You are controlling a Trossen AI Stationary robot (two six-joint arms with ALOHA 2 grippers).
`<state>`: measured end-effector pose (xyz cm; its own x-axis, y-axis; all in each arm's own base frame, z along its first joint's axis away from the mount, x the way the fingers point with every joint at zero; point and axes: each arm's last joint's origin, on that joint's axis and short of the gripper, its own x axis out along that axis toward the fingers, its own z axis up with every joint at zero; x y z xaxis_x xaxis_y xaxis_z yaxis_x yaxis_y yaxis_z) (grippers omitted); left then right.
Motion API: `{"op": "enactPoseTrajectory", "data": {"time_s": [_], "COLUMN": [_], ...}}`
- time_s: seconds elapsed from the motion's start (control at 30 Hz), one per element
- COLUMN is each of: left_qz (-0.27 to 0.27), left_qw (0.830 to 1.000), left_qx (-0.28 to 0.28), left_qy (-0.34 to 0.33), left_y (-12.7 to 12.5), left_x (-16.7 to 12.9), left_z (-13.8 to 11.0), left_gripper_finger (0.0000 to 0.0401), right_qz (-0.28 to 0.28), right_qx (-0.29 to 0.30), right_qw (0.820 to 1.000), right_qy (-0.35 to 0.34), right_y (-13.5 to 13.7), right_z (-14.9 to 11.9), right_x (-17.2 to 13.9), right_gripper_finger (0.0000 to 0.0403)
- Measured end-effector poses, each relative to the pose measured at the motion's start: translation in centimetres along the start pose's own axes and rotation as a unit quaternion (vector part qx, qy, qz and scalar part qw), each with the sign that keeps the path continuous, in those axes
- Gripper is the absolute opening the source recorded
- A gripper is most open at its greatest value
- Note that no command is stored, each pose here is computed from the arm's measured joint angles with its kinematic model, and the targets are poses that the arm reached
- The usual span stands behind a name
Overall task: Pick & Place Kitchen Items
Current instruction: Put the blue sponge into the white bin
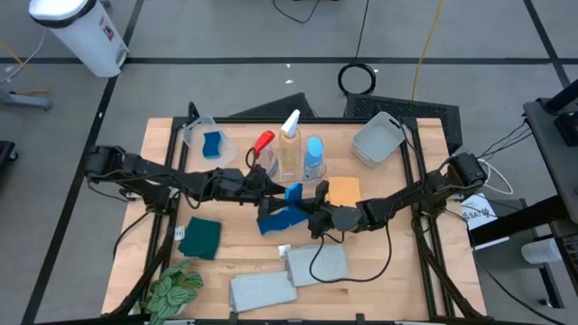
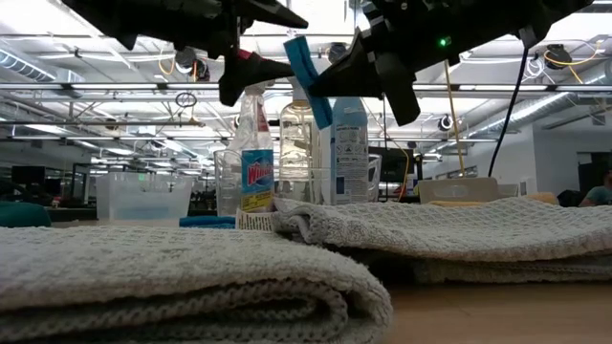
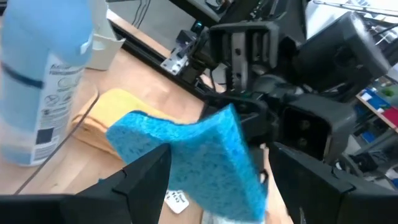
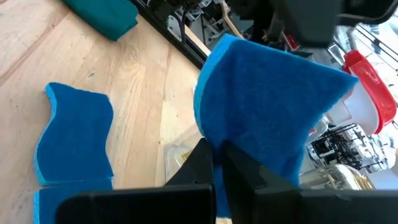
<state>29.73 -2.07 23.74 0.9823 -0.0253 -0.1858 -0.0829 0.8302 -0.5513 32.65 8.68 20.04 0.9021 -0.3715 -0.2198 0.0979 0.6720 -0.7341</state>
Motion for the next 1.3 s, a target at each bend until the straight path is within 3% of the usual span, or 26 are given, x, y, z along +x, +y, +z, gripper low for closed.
{"op": "enactPoseTrajectory", "data": {"time_s": [0.27,0.87,1.3], "left_qz": [0.003,0.099,0.123], "left_qw": [1.0,0.995,0.992], "left_qx": [0.01,0.03,0.028], "left_qy": [-0.003,-0.015,-0.005], "left_y": [0.0,1.0,1.8], "left_x": [0.0,0.0,-0.1], "left_z": [0.1,-0.2,-0.1], "left_gripper_finger": [0.0273,0.0273,0.0273], "right_qz": [0.002,-0.022,-0.022], "right_qx": [-0.004,0.0,-0.001], "right_qw": [1.0,0.999,0.999], "right_qy": [0.005,0.027,0.024], "right_y": [0.1,-0.3,-0.3], "right_z": [-0.1,-0.5,-0.4], "right_x": [0.0,0.2,0.2], "right_gripper_finger": [0.0,0.0,0.0]}}
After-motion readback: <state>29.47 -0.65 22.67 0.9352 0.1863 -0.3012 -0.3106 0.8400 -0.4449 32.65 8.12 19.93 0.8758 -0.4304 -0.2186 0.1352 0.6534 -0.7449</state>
